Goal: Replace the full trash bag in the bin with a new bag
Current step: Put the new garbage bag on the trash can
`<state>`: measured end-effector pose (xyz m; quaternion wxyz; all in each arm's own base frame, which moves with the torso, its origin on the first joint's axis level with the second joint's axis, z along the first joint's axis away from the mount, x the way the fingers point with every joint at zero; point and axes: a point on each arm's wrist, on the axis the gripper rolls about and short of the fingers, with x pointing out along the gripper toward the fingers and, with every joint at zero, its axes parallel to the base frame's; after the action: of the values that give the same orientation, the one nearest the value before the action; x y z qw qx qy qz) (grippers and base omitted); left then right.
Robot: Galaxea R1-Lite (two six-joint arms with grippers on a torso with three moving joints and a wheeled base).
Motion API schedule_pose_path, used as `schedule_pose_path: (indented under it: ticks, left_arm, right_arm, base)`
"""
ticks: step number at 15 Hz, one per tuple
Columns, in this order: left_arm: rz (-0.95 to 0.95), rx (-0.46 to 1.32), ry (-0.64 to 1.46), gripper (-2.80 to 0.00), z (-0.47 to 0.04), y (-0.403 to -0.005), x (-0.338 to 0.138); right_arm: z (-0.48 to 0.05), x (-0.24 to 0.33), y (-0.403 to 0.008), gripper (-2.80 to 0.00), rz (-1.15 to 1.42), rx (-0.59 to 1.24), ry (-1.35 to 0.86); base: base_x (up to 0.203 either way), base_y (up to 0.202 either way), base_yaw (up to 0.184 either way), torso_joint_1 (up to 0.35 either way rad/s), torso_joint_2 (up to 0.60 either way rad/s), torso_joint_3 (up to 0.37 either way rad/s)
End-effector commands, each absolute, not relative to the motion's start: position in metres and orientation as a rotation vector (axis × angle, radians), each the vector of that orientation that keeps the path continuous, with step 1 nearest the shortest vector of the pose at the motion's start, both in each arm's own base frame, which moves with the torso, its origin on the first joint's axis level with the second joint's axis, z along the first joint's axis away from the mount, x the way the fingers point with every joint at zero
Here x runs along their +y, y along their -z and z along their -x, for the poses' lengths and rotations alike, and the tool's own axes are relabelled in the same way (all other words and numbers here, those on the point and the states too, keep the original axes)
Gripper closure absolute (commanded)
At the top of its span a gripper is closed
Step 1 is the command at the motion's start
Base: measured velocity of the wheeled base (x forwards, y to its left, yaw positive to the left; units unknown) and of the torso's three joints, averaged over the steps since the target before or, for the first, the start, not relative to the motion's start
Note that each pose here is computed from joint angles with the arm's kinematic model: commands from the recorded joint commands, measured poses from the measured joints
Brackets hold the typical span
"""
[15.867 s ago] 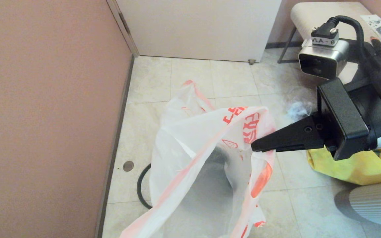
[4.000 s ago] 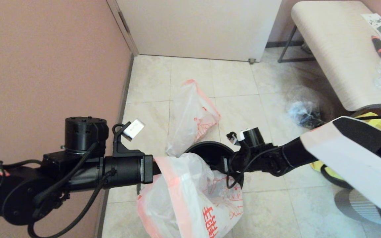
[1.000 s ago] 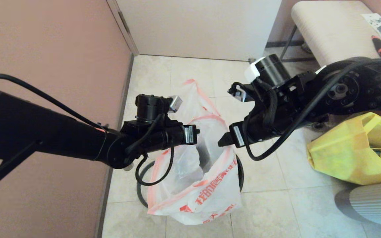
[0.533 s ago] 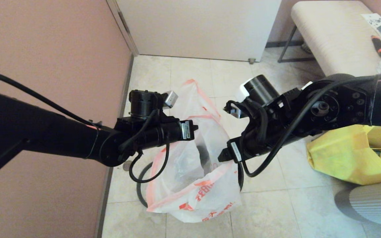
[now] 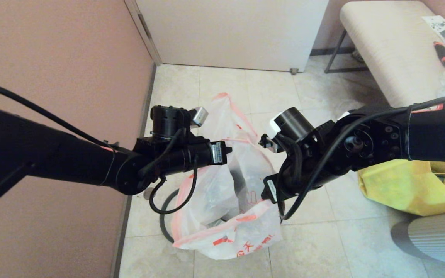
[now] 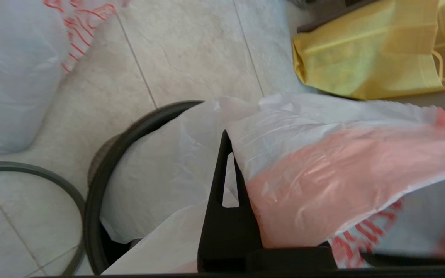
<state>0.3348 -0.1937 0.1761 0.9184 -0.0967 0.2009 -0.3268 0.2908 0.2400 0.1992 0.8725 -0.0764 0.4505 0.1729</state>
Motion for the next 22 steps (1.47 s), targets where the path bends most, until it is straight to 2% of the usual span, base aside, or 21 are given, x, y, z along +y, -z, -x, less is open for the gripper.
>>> schedule_pose_path:
  ticks: [1, 7, 8, 12, 15, 17, 19, 20, 22]
  left_arm:
    - [0.199, 0.420, 0.673, 0.00, -0.336, -0.173, -0.194]
    - [0.192, 0.445, 0.678, 0.00, -0.336, -0.164, -0.196]
    - [0.192, 0.447, 0.681, -2.80, -0.335, -0.164, -0.196]
    - [0.205, 0.411, 0.708, -2.80, -0.318, -0.195, -0.184]
    - [0.207, 0.569, 0.743, -2.80, -0.278, -0.225, -0.157]
    - [0.204, 0.645, 0.626, -2.80, -0.259, -0.233, -0.137]
    - [0.251, 0.636, 0.443, -2.80, -0.262, -0.232, -0.122]
    - [0.259, 0.674, 0.423, 0.00, -0.253, -0.226, -0.119]
    - [0.293, 0.811, 0.388, 0.00, -0.227, -0.211, -0.116]
  right_arm:
    - [-0.293, 0.240, -0.193, 0.00, 0.139, 0.968, -0.339]
    - [-0.291, 0.241, -0.193, 0.00, 0.117, 0.971, -0.338]
    - [-0.291, 0.241, -0.193, 0.00, 0.117, 0.970, -0.338]
    - [-0.296, 0.243, -0.188, 0.00, 0.114, 0.978, -0.330]
    - [-0.304, 0.237, -0.193, 0.00, 0.086, 0.952, -0.316]
    - [-0.308, 0.235, -0.197, 0.00, 0.059, 0.928, -0.322]
    - [-0.309, 0.234, -0.197, 0.00, 0.030, 0.932, -0.306]
    - [-0.309, 0.233, -0.198, 0.00, 0.020, 0.930, -0.303]
    - [-0.314, 0.232, -0.197, 0.00, 0.003, 0.917, -0.295]
  base:
    - [0.000, 0.000, 0.000, 0.000, 0.00, 0.000]
    - [0.000, 0.000, 0.000, 0.000, 0.00, 0.000]
    - [0.000, 0.000, 0.000, 0.000, 0.00, 0.000]
    - [0.000, 0.000, 0.000, 0.000, 0.00, 0.000]
    - [0.000, 0.000, 0.000, 0.000, 0.00, 0.000]
    - [0.000, 0.000, 0.000, 0.000, 0.00, 0.000]
    - [0.000, 0.000, 0.000, 0.000, 0.00, 0.000]
    - [0.000, 0.000, 0.000, 0.000, 0.00, 0.000]
    - [0.000, 0.000, 0.000, 0.000, 0.00, 0.000]
